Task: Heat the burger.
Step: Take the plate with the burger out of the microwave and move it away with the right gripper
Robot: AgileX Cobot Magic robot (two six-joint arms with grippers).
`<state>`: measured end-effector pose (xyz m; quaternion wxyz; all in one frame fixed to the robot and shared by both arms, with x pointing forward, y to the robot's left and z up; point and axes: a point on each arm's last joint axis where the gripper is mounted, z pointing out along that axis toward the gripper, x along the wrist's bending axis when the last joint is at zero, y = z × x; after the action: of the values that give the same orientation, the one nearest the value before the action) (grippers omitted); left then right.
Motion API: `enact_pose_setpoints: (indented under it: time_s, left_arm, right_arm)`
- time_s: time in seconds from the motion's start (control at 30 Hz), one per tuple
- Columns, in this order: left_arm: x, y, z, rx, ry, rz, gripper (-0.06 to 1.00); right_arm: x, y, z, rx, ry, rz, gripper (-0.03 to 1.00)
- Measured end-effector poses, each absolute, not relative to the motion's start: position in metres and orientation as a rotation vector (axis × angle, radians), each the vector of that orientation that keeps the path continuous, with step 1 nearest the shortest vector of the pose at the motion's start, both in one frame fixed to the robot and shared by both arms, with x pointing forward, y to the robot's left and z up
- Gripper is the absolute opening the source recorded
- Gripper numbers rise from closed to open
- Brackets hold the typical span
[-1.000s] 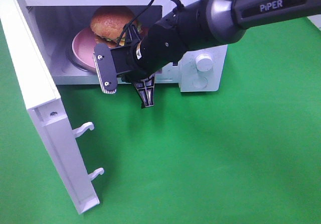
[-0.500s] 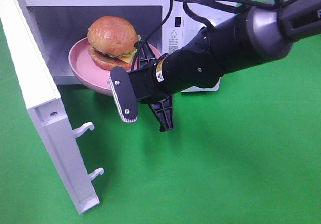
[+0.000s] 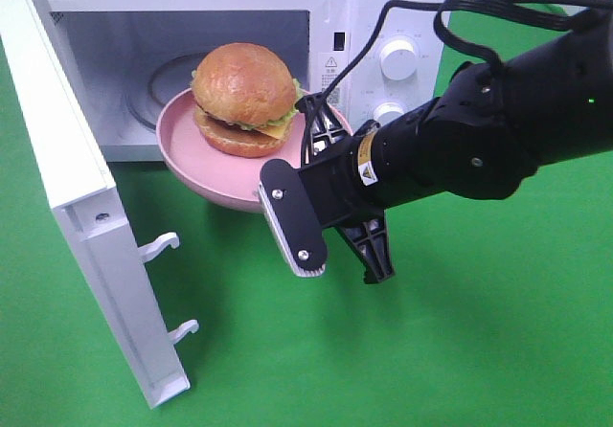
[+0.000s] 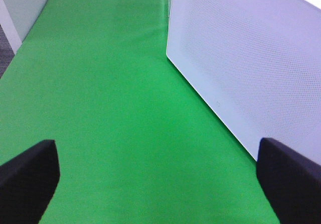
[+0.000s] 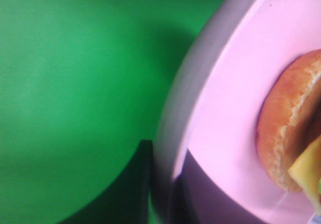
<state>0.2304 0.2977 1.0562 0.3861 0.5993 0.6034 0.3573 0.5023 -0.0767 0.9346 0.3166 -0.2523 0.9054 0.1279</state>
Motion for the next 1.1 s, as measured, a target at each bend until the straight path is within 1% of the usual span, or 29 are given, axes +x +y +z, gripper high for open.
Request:
enact_pose_setpoints:
  time_s: [0.17, 0.63, 0.87, 0.9, 1.1]
  left_arm:
    - [0.23, 0.298, 1.056, 1.526, 1.537, 0.91, 0.99]
    - [0.23, 0.298, 1.056, 1.526, 1.537, 0.91, 0.99]
    - [0.23, 0.298, 1.056, 1.526, 1.537, 0.91, 0.99]
    - [0.23, 0.298, 1.056, 1.526, 1.537, 0.91, 0.99]
    - [0.23, 0.298, 1.056, 1.526, 1.537, 0.91, 0.99]
  right_arm:
    - [0.484, -0.096, 0.941, -0.659, 2.399, 0.318, 0.08]
    - [0.447, -0.131, 0.957, -0.648, 2.386, 0.297, 0.08]
    - [0.435, -0.149, 0.976, -0.581, 2.392, 0.235, 0.08]
    - [0.432, -0.154, 0.983, -0.541, 2.398, 0.215, 0.08]
    - [0.42, -0.171, 0.996, -0.41, 2.437, 0.169, 0.09]
